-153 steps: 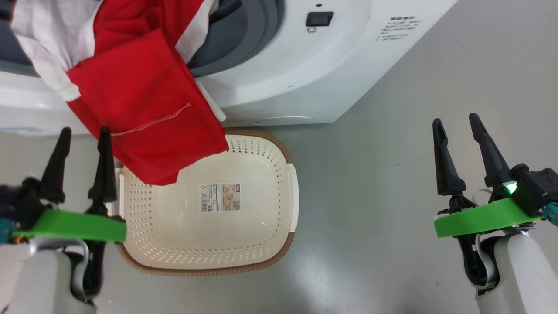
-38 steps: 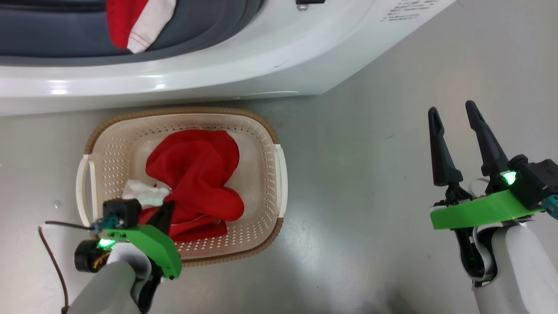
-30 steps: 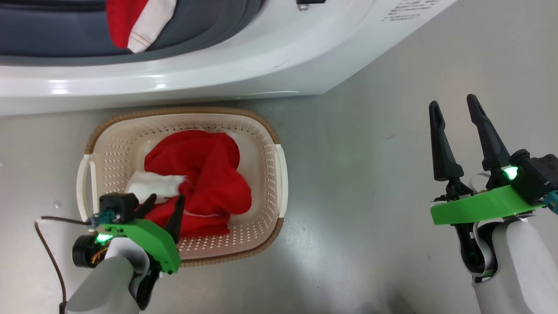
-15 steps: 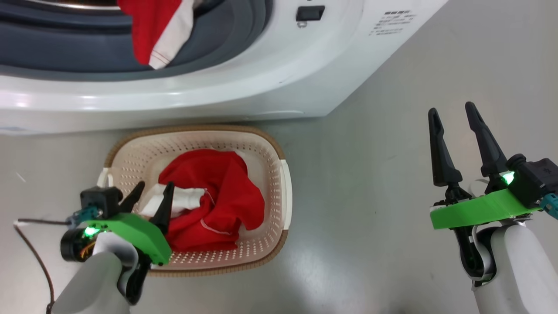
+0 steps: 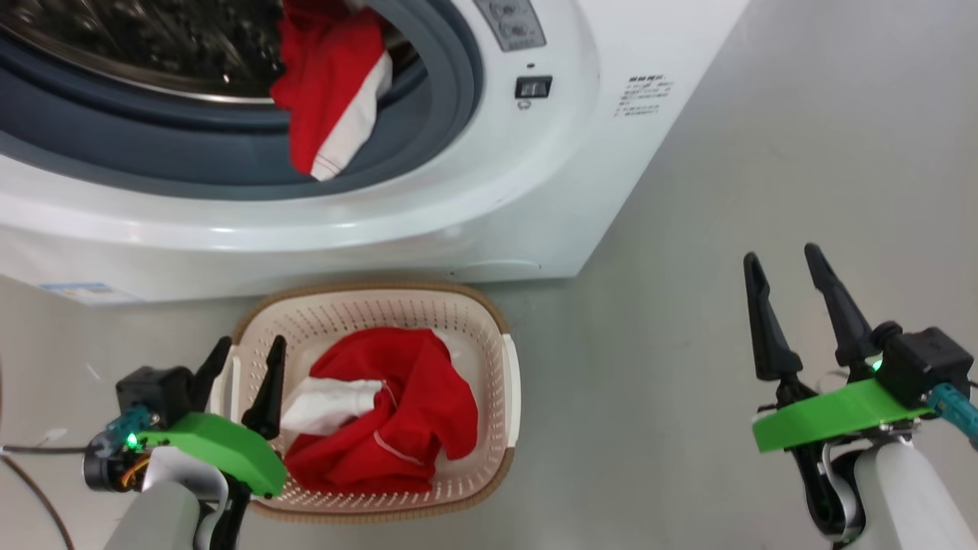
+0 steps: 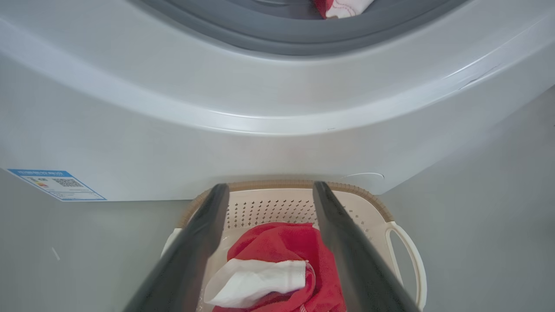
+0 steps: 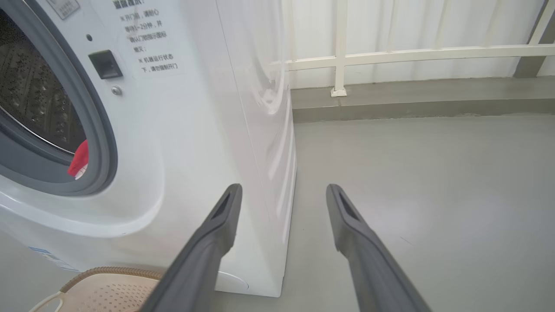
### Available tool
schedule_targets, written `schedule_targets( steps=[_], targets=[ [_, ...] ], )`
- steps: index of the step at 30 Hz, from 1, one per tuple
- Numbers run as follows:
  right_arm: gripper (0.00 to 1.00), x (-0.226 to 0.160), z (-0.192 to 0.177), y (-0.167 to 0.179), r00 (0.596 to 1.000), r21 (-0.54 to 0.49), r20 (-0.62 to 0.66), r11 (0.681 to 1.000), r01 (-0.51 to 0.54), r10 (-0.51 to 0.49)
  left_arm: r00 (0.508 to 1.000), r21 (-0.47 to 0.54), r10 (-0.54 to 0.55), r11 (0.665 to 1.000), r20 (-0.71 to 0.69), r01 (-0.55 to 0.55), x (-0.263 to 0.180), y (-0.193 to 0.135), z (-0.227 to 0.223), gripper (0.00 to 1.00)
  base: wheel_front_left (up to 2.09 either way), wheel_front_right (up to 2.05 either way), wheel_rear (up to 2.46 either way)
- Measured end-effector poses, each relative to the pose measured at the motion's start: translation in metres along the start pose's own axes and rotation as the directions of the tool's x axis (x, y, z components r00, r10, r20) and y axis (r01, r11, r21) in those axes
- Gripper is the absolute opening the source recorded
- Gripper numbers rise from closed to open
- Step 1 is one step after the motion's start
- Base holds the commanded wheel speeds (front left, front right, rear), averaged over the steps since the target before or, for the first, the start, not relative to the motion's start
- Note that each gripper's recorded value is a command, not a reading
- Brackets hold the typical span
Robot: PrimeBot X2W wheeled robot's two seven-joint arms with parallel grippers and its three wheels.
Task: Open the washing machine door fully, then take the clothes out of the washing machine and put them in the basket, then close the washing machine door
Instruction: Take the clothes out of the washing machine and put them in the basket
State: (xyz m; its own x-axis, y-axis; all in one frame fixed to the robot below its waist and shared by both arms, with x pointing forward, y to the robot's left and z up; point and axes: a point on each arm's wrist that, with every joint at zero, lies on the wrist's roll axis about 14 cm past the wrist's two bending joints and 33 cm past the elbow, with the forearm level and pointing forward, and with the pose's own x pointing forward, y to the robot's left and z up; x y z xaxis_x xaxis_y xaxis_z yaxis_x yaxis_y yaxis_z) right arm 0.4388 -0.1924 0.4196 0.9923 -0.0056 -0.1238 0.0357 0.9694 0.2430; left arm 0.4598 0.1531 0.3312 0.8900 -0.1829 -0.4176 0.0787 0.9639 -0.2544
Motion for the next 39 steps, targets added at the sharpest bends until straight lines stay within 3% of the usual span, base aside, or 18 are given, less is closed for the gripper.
schedule_targets(
  steps=[18, 39],
  targets=[
    [1.0, -0.054, 0.019, 0.0, 0.999, -0.003, 0.035, 1.0, 0.011, -0.011, 0.958, 0.056, 0.032, 0.997, 0.287, -0.05, -0.074, -0.001, 0.073, 1.0, 0.0, 0.0, 0.0],
    [1.0, -0.104, 0.019, -0.007, 0.999, 0.002, 0.039, 0.999, 0.038, -0.038, 0.915, 0.055, 0.074, 0.993, 0.396, -0.104, -0.151, 0.002, 0.078, 1.0, 0.0, 0.0, 0.0]
  ],
)
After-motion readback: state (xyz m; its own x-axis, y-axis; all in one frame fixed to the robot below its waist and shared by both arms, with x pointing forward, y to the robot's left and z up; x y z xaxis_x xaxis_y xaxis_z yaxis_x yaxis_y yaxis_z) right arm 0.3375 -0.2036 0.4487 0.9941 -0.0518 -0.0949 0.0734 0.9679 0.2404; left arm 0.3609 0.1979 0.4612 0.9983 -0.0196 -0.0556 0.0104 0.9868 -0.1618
